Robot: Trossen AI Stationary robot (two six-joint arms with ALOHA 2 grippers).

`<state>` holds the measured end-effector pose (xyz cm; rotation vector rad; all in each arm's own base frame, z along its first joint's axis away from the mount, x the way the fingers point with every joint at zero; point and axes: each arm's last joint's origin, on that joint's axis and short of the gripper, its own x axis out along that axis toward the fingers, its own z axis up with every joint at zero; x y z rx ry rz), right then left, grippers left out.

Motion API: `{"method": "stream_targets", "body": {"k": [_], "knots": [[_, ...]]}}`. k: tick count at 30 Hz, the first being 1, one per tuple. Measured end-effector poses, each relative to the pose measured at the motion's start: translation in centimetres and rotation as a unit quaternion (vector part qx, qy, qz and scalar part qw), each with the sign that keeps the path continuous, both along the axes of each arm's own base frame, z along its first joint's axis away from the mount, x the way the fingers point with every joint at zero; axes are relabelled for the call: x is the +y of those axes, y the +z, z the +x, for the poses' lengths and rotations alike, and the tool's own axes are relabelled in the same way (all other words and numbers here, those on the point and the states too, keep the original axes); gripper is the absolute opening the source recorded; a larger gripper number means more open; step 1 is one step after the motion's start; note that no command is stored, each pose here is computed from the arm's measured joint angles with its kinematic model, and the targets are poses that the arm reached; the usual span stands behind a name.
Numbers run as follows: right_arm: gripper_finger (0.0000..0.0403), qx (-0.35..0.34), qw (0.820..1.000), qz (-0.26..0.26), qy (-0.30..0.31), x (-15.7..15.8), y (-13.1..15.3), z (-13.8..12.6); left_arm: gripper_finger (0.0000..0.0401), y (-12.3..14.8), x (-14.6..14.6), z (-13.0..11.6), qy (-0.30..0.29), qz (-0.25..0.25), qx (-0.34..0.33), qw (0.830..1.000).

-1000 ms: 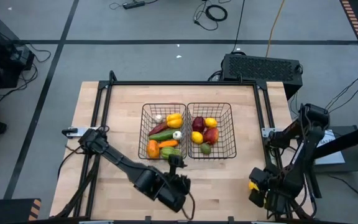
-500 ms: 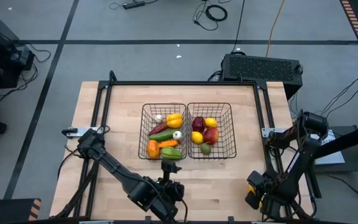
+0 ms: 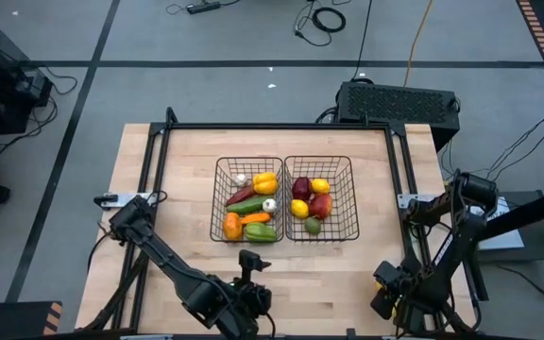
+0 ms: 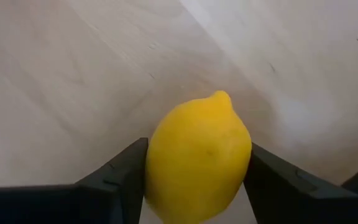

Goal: Sort produce into baskets
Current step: Put the yellow lemon into the right black wire basket

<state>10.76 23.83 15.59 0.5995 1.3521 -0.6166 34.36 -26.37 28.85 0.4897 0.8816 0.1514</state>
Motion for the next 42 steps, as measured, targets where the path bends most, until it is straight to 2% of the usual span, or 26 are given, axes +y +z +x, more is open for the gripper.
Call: {"method": "stream_targets", "body": {"k": [8,12,15,17,20,22,27,30,33,38,42], "knots": [[0.0222,-0.031,0.998,0.051,0.012,0.0,1.3,0.9,0.0393,2.2,2.1,-1.7,0.021,0.070,0.004,0.997],[0.0220,-0.106,0.991,0.068,0.040,-0.6,3.3,1.6,0.0393,3.0,3.9,-2.2,0.043,0.121,-0.007,0.992],[0.0221,-0.181,0.980,0.063,0.058,-1.8,5.4,2.2,0.0393,3.9,6.2,-2.1,0.060,0.120,-0.012,0.991],[0.0223,-0.233,0.969,0.050,0.071,-2.9,7.0,2.6,0.0393,4.2,7.6,-1.7,0.060,0.095,-0.019,0.993],[0.0223,-0.310,0.946,0.008,0.094,-4.8,9.3,3.1,0.0393,4.0,8.7,-0.5,0.007,0.035,-0.021,0.999],[0.0223,-0.355,0.929,-0.028,0.105,-6.3,10.8,3.3,0.0393,3.8,9.4,-0.4,-0.019,0.018,-0.024,0.999],[0.0224,-0.423,0.890,-0.134,0.110,-10.0,13.7,3.6,0.0393,3.6,12.3,-1.0,0.004,0.009,-0.049,0.999],[0.0224,-0.420,0.877,-0.207,0.110,-12.0,14.5,4.0,0.0393,3.4,13.8,-2.1,0.019,0.000,-0.073,0.997],[0.0224,-0.378,0.883,-0.257,0.110,-13.6,14.1,4.6,0.0393,3.5,15.2,-3.3,0.034,-0.022,-0.138,0.990],[0.0224,-0.307,0.908,-0.262,0.115,-14.6,12.6,6.3,0.0393,2.9,17.0,-5.9,0.040,-0.047,-0.232,0.971],[0.0224,-0.264,0.915,-0.280,0.123,-14.8,11.3,7.8,0.0393,2.9,18.1,-7.9,0.041,-0.067,-0.297,0.952]]}}
